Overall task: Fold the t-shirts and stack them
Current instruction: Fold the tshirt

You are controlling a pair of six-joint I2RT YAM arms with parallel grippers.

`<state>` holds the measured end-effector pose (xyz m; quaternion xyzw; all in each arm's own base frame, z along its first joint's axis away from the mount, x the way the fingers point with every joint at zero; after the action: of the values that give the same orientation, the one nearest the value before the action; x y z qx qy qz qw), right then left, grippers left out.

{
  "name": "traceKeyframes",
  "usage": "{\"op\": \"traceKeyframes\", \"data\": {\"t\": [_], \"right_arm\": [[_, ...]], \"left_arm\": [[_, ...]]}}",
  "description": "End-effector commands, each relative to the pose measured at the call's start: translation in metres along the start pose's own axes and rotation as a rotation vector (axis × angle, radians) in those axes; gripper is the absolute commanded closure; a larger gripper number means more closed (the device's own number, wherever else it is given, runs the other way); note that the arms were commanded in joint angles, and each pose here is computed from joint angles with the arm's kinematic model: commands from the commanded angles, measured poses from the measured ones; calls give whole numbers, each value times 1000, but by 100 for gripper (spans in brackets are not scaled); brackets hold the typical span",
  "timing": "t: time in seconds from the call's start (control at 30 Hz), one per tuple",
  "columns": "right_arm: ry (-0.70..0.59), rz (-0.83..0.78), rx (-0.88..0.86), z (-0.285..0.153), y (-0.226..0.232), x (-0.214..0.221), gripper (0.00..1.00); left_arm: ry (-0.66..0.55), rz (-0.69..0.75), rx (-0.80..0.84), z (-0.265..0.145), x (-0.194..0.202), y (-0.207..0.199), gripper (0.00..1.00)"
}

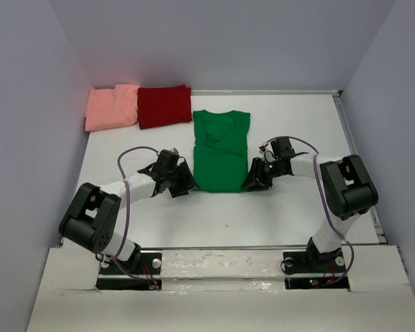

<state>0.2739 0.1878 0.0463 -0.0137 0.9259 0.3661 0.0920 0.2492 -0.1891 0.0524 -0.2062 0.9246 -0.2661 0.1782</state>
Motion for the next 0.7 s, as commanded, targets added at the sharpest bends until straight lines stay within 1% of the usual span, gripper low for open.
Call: {"op": "traceKeyframes", "data": {"t": [0.0,0.1,0.17,0.23,0.3,0.33,0.4,0.63,0.67], "right_arm": [[-43,-61,110,-4,-12,-8,57],[-44,-54,121,-6,-16,-8,58],[-45,-55,124,-6,-16,-8,60],[-43,-54,124,-6,-16,-8,73],[-38,-50,127,-4,-18,-7,78],[-36,-49,126,-3,-18,-8,79],[-31,-44,127,-1,-20,-8,100],[-31,-49,121,-2,-18,-9,100],[-29,-48,120,-2,-18,-8,100]], "left_arm": [[-15,20,-14,-3,-6,0,37],[-10,20,-11,-2,-6,0,37],[-7,19,-3,0,-7,-2,42],[-7,20,3,2,-7,-3,42],[-4,18,5,3,-8,-5,42],[-2,21,4,4,-8,-5,42],[0,22,5,5,-9,-6,42],[-1,21,13,5,-11,-9,41],[-6,23,33,6,-12,-13,41]]}}
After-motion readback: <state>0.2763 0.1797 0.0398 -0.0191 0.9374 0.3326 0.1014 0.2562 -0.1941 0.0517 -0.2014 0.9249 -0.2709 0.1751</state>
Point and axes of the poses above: each gripper's point midway between its finger pads, its own z axis out along the fingers, its own y axis along the line the jaws close on, x = y × z, the point moved 3 cm from there along -z, back along the fingers, and after that the axes turned 8 degrees about -z, right-handed, at the moved point
